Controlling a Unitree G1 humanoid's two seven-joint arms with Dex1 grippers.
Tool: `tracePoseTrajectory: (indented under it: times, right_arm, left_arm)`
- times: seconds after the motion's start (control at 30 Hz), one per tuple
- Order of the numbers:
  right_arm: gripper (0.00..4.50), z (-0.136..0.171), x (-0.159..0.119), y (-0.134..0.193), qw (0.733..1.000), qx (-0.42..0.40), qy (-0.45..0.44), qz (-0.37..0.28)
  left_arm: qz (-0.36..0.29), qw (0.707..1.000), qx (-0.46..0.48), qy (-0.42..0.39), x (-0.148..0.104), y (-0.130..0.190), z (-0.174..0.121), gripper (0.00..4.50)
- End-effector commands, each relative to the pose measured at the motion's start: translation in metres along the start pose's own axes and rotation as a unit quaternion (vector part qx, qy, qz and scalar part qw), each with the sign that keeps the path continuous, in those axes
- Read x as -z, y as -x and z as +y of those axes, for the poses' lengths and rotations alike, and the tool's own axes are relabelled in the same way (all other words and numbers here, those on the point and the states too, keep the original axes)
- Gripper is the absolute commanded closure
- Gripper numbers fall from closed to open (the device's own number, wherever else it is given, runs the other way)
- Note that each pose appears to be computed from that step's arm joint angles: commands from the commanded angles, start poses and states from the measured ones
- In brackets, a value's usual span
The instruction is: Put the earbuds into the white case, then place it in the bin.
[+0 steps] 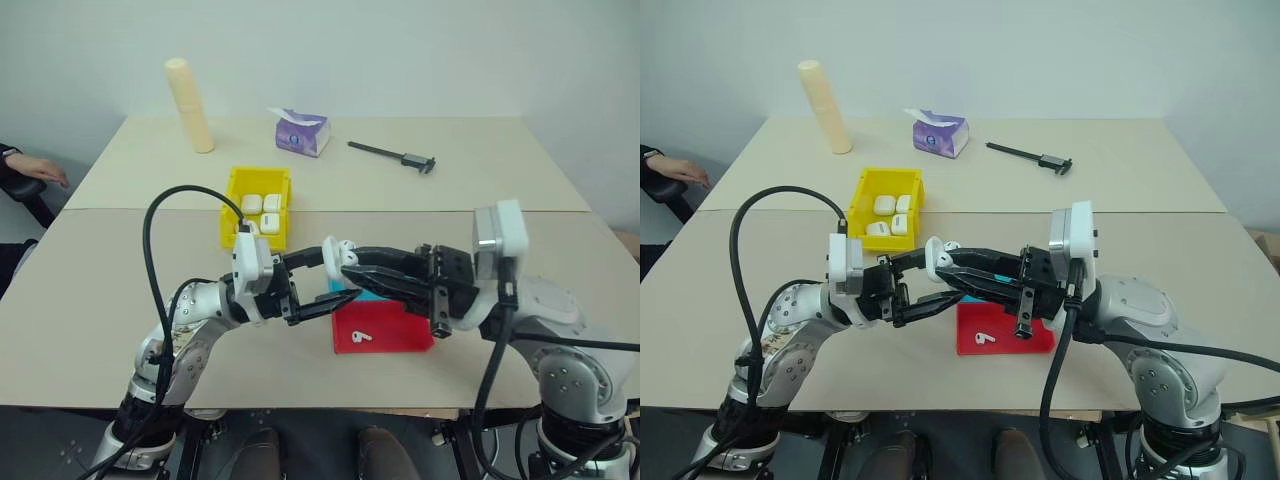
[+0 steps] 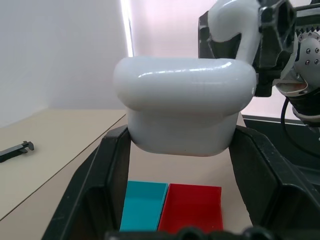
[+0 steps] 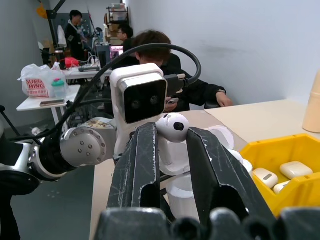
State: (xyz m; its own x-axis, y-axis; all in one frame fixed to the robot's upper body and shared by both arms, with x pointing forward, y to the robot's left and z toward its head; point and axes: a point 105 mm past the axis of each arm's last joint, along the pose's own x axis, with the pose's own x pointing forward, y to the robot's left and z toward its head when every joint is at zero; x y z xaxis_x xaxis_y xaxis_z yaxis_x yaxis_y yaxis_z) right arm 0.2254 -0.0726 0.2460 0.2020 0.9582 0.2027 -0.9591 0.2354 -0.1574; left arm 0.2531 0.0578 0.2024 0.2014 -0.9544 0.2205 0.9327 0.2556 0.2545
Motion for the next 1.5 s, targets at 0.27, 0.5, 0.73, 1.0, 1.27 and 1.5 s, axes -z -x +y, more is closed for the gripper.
tracePoseTrajectory:
  times: [0.27, 0.5, 0.73, 1.0, 1.27, 1.5]
  right_arm:
    - [3.79, 0.0, 0.0, 0.005, 1.0, -0.002, 0.024, 0.007]
    - [3.79, 0.005, 0.006, 0.008, 0.999, -0.011, 0.024, 0.022]
    - [2.97, 0.006, 0.01, 0.008, 0.998, -0.018, 0.037, 0.046]
    - [2.97, 0.003, 0.005, 0.016, 0.997, -0.017, 0.057, 0.049]
    - [2.97, -0.005, -0.004, 0.02, 0.993, 0.002, 0.109, 0.039]
    - [2.97, -0.009, -0.009, 0.022, 0.99, 0.008, 0.134, 0.042]
  left_arm:
    - [-0.014, 0.999, -0.002, -0.035, -0.014, 0.001, -0.003, 1.78]
    - [-0.014, 0.999, 0.001, -0.039, -0.013, 0.001, -0.003, 1.78]
    - [-0.016, 0.999, 0.0, -0.038, -0.013, -0.001, -0.003, 1.78]
    - [-0.013, 0.999, -0.004, -0.036, -0.01, 0.0, -0.001, 1.78]
    - [-0.015, 0.999, 0.0, -0.036, -0.008, -0.003, -0.001, 1.78]
    - [-0.017, 0.999, -0.004, -0.039, -0.006, -0.004, 0.0, 1.78]
